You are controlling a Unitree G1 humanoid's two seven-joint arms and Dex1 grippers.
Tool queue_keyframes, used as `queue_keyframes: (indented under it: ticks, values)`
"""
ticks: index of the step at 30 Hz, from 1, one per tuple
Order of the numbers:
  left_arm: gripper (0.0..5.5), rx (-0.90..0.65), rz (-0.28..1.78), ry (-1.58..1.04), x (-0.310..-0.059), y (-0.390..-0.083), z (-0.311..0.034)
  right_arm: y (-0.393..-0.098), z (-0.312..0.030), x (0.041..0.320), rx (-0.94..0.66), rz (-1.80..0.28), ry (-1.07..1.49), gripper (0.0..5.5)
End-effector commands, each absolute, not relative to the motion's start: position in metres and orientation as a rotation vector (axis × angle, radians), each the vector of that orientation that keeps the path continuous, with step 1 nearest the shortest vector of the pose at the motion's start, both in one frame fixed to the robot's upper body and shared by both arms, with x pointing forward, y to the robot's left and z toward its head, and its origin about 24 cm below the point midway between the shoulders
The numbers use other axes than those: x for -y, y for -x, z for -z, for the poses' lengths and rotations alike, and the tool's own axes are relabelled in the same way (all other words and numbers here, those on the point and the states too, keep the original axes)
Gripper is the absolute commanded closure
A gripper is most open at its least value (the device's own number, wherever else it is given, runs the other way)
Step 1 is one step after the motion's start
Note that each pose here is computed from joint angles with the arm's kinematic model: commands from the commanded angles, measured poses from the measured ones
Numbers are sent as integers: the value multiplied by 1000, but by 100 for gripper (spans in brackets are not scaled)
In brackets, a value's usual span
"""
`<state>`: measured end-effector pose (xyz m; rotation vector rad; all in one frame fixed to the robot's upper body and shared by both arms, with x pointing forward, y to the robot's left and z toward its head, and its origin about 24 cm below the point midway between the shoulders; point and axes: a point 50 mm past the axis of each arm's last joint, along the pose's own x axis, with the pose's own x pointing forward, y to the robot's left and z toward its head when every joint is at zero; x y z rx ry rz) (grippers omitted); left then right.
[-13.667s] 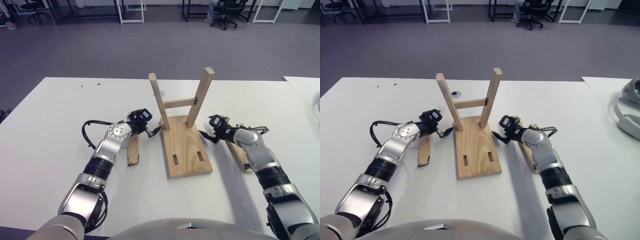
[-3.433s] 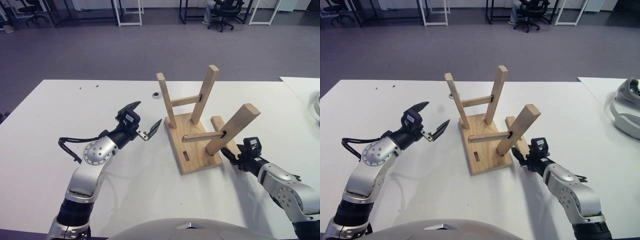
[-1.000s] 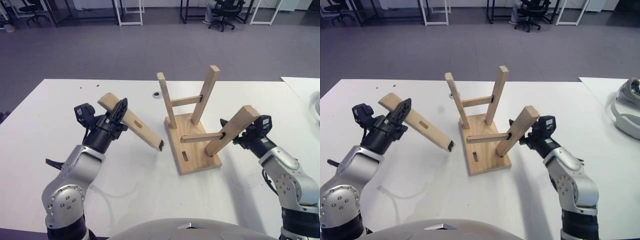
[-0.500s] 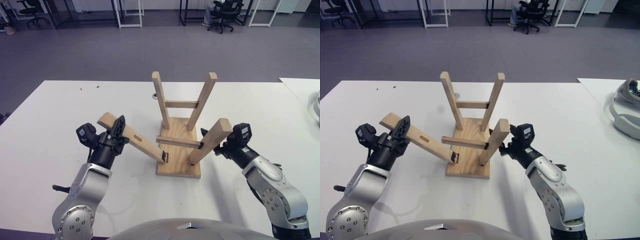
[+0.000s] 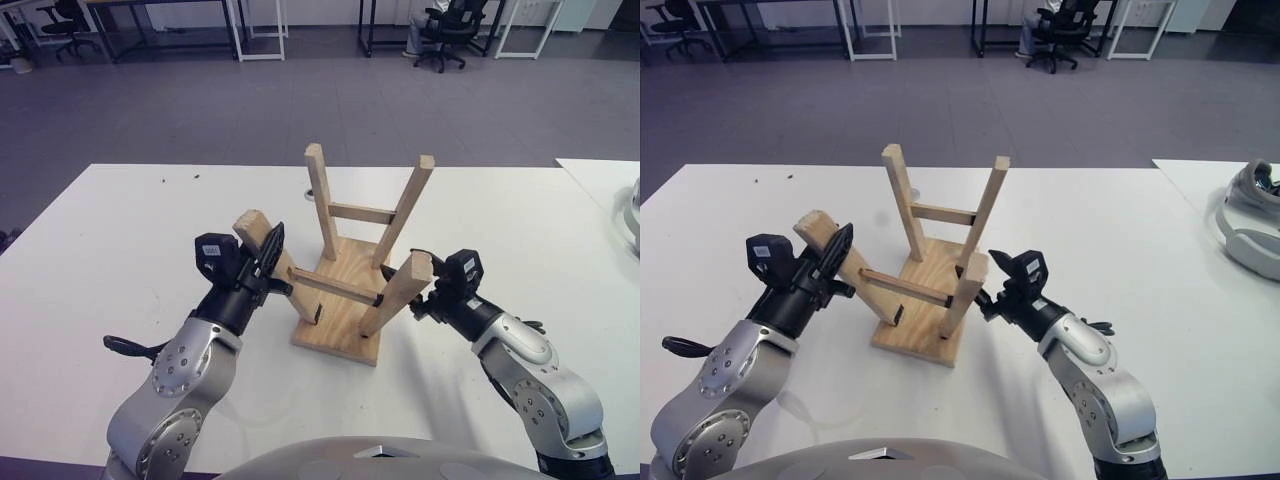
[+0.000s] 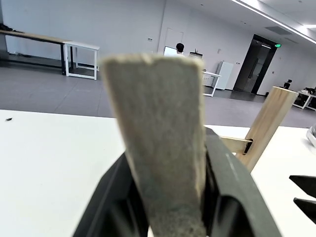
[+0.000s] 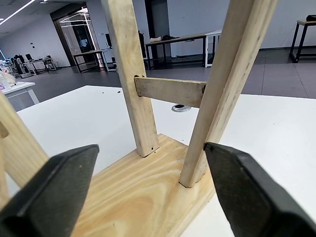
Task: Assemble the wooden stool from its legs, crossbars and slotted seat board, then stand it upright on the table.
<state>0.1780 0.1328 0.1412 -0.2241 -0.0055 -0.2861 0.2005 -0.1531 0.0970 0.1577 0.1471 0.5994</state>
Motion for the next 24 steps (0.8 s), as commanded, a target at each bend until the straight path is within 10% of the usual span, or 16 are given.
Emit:
queue_keyframes:
  ticks: [1,14,24]
  values:
    - [446,-236,217,82,-142,-175,-99,-203,-101,158,-126,-585,-156,155]
    - [270,-328,363,-127,-131,-180,-82,-210,-102,158,-129,-591,-123,155]
    - [98,82,481,301,-110,-188,-147,-217,-100,164,-145,-546,-101,155]
